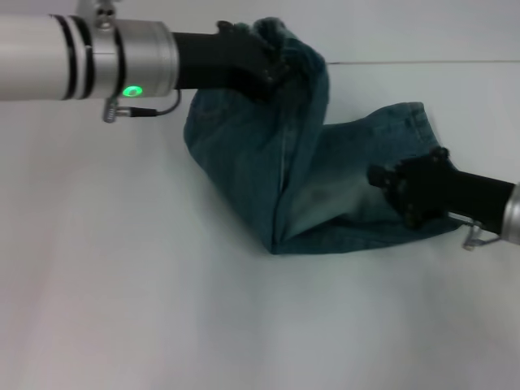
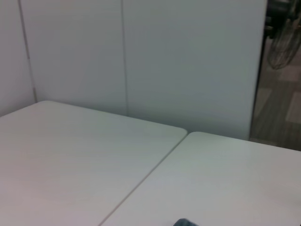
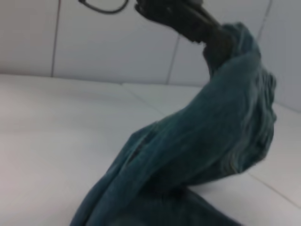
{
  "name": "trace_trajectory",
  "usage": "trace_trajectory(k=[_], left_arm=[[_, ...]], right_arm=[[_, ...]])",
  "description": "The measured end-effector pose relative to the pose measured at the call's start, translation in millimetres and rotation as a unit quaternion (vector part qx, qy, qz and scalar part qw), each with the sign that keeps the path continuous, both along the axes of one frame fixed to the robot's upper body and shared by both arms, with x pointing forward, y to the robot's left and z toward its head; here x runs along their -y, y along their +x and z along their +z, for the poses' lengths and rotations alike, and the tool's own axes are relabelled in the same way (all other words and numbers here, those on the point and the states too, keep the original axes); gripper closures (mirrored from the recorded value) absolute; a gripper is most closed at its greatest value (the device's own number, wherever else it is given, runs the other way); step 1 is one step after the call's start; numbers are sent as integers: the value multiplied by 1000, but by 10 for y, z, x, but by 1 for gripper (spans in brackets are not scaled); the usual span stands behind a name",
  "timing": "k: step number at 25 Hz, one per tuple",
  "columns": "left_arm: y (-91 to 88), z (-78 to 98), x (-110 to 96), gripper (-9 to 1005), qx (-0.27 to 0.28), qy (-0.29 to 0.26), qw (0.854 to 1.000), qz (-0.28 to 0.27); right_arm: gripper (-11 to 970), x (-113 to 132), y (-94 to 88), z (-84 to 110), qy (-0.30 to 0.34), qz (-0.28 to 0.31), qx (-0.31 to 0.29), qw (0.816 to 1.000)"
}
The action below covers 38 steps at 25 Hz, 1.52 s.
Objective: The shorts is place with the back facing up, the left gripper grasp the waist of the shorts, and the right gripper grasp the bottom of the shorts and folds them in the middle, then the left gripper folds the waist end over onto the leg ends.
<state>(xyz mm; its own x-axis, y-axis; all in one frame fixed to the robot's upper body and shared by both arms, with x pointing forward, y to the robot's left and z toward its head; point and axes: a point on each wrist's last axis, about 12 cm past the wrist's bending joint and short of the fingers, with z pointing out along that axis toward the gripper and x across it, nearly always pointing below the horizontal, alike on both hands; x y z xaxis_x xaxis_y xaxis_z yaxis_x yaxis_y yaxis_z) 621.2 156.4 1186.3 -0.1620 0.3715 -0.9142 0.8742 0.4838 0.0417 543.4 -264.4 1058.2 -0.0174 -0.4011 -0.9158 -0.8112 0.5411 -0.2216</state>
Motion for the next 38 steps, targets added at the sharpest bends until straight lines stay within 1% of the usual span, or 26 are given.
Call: trace_trajectory(k=[3, 5, 8, 12, 18, 22, 25, 27, 30, 32, 38], left_arm=[[-15, -38, 167, 962, -1, 3, 1000, -16], [-23, -75, 265, 962, -4, 5, 1000, -21], [-43, -142, 398, 963, -15, 8, 999, -29], [-66, -221, 515, 919, -14, 14, 999, -29], [-108, -281, 581, 795, -19, 26, 999, -43], [-120, -282, 521, 705, -19, 20, 999, -39], [-175, -277, 375, 585, -15, 2, 999, -44], [-252, -296, 222, 505, -10, -20, 999, -49], [-408, -383, -98, 360, 2, -60, 997, -44], [-542, -515, -337, 264, 6, -78, 996, -35], [-1009, -903, -993, 60, 14, -146, 989, -9]], right_arm=[[961, 105, -89, -11, 2, -3, -13, 1000], [960, 131, -112, -24, 3, -3, -17, 1000], [960, 106, -124, -44, 2, 3, -22, 1000], [951, 38, -103, -62, 4, 14, -28, 999], [937, -33, -55, -73, 7, 23, -35, 999], [928, -39, -66, -60, 13, 31, -38, 999], [921, 3, -97, -26, 23, 41, -41, 998], [916, 39, -134, 17, 32, 55, -41, 997], [909, 122, -181, 74, 41, 73, -48, 995], [904, 183, -203, 110, 42, 81, -56, 994], [891, 285, -272, 197, 37, 97, -75, 992]])
